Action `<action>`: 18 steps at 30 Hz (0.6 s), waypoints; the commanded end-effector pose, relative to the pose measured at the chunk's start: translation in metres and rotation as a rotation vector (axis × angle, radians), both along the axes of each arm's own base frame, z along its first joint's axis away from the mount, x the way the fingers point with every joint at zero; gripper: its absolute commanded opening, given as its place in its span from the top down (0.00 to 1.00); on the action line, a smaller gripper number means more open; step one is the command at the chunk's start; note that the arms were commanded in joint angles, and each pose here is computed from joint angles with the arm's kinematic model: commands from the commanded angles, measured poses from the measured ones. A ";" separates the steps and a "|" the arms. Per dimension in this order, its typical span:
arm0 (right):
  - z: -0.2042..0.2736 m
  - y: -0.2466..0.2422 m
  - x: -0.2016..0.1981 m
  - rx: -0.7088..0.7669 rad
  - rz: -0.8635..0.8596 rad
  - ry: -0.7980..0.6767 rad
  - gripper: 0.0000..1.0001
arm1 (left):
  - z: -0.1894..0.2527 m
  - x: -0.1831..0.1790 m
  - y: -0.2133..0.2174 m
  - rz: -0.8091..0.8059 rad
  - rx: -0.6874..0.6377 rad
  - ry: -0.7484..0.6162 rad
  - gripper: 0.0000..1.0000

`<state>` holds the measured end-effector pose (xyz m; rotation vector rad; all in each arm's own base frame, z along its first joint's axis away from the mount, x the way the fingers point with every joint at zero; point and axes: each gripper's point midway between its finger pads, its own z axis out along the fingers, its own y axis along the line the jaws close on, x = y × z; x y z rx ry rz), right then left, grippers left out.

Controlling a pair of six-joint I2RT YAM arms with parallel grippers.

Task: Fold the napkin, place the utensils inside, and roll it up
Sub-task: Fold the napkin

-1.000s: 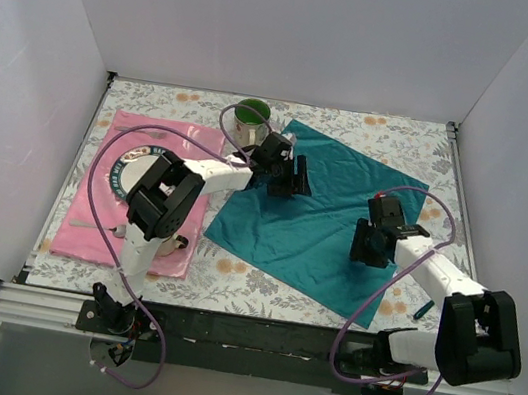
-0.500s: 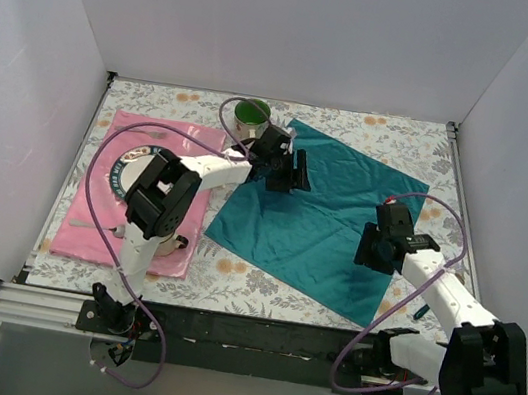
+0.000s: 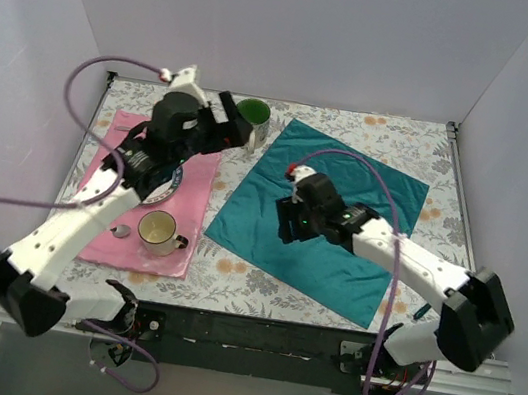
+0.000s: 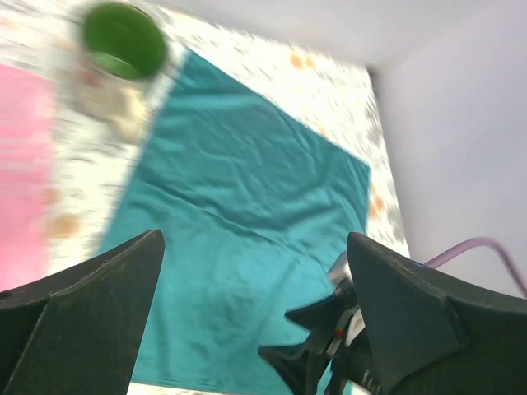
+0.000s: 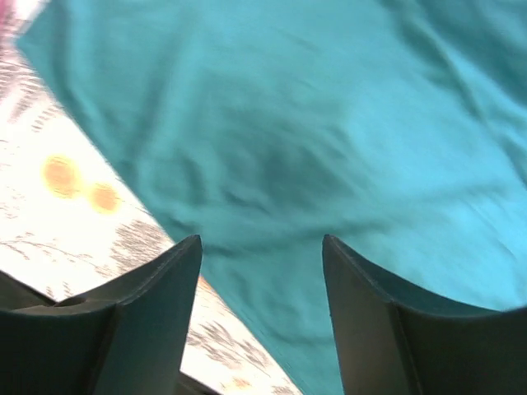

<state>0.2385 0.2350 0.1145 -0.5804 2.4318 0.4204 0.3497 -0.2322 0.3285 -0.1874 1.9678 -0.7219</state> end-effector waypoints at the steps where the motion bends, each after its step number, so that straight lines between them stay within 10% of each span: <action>1: 0.026 0.096 0.002 0.037 0.120 -0.084 0.37 | -0.038 -0.032 0.092 0.288 0.156 0.098 0.04; 11: -0.026 0.241 -0.009 -0.054 0.242 -0.033 0.57 | 0.006 -0.099 0.166 0.518 0.022 -0.019 0.02; 18: -0.050 0.243 -0.011 -0.136 0.233 -0.033 0.63 | 0.006 -0.113 0.166 0.472 0.008 -0.021 0.02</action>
